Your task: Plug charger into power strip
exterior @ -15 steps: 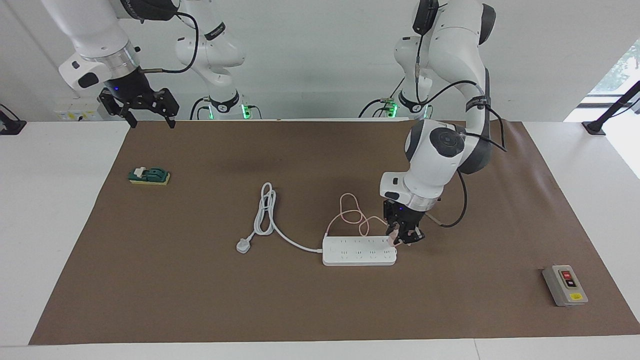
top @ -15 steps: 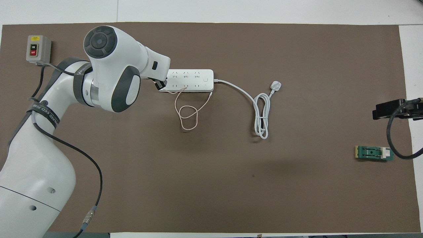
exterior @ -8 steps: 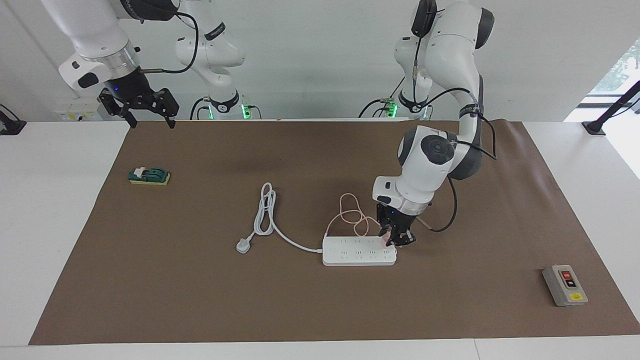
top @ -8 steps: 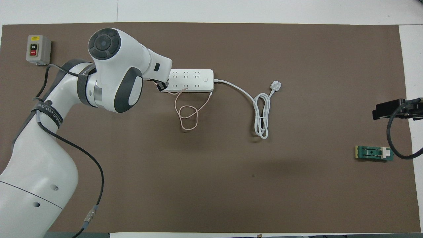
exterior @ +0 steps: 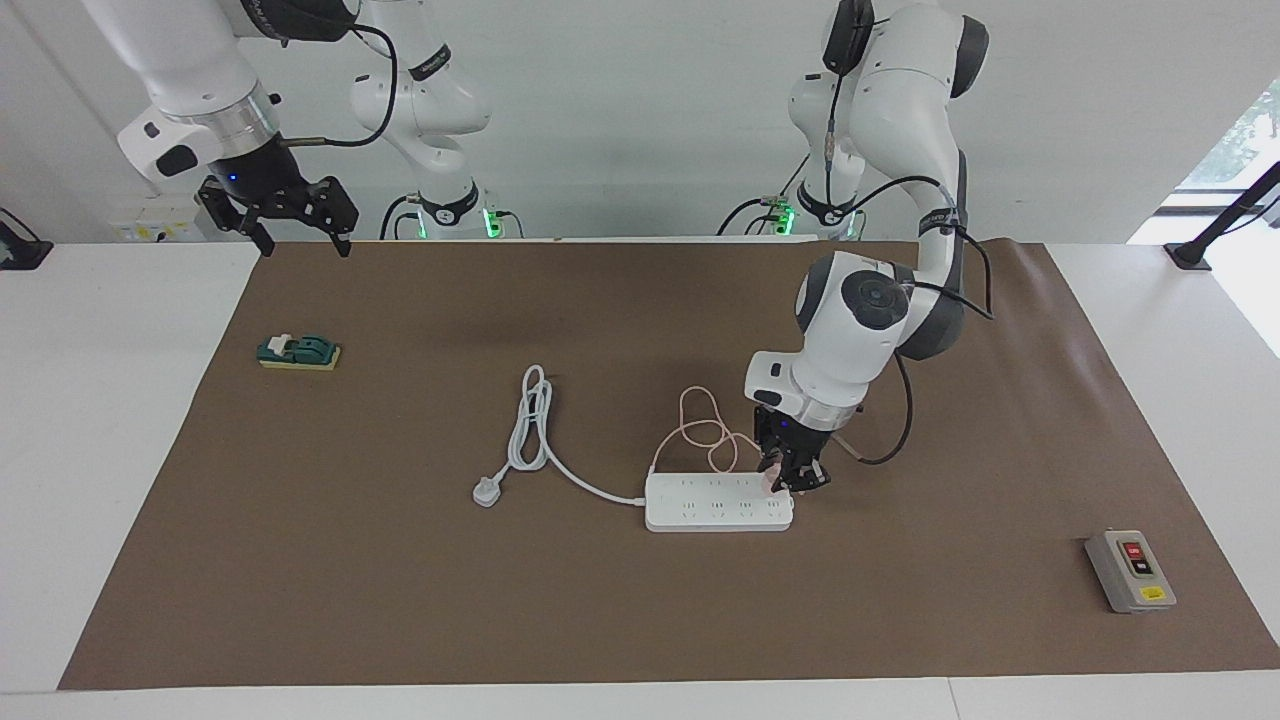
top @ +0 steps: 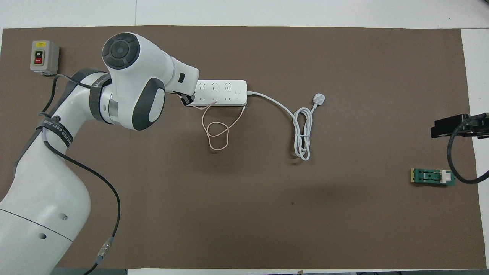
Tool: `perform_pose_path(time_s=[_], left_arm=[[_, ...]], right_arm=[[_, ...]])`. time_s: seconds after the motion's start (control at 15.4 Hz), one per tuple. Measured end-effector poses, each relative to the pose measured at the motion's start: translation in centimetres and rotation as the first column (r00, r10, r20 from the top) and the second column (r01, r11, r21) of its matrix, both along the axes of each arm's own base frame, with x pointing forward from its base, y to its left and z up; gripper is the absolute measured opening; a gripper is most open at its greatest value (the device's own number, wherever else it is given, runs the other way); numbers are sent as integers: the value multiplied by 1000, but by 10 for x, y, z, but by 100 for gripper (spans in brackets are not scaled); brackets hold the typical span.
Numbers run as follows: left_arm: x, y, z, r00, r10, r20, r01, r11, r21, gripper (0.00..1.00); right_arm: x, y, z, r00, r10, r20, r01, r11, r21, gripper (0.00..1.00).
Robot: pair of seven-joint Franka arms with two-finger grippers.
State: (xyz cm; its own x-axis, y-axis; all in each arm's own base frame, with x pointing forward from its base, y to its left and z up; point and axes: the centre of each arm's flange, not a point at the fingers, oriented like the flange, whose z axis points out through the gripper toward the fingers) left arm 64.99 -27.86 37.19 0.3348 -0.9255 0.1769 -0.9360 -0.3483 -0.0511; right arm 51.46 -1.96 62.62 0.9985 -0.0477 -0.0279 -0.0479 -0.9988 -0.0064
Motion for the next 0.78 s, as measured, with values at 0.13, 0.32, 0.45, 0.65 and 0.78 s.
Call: perform_pose_path(time_s=[0.13, 0.32, 0.45, 0.65, 0.78], left_arm=[[-3, -1, 0, 1000, -7, -20, 7, 1000, 7, 31], [-7, -5, 0, 999, -16, -38, 17, 1000, 9, 31], [-7, -4, 0, 999, -16, -39, 16, 1000, 8, 31], [-7, -2, 0, 999, -16, -44, 16, 1000, 0, 31], [-6, 0, -1, 998, -42, -36, 42, 999, -9, 31]], right_arm=[[0, 0, 0, 1000, 0, 0, 0, 1000, 0, 100], [0, 0, 0, 1000, 0, 0, 0, 1000, 0, 100], [0, 0, 0, 1000, 0, 0, 0, 1000, 0, 100], [0, 0, 0, 1000, 0, 0, 0, 1000, 0, 100], [0, 0, 0, 1000, 0, 0, 0, 1000, 0, 100]])
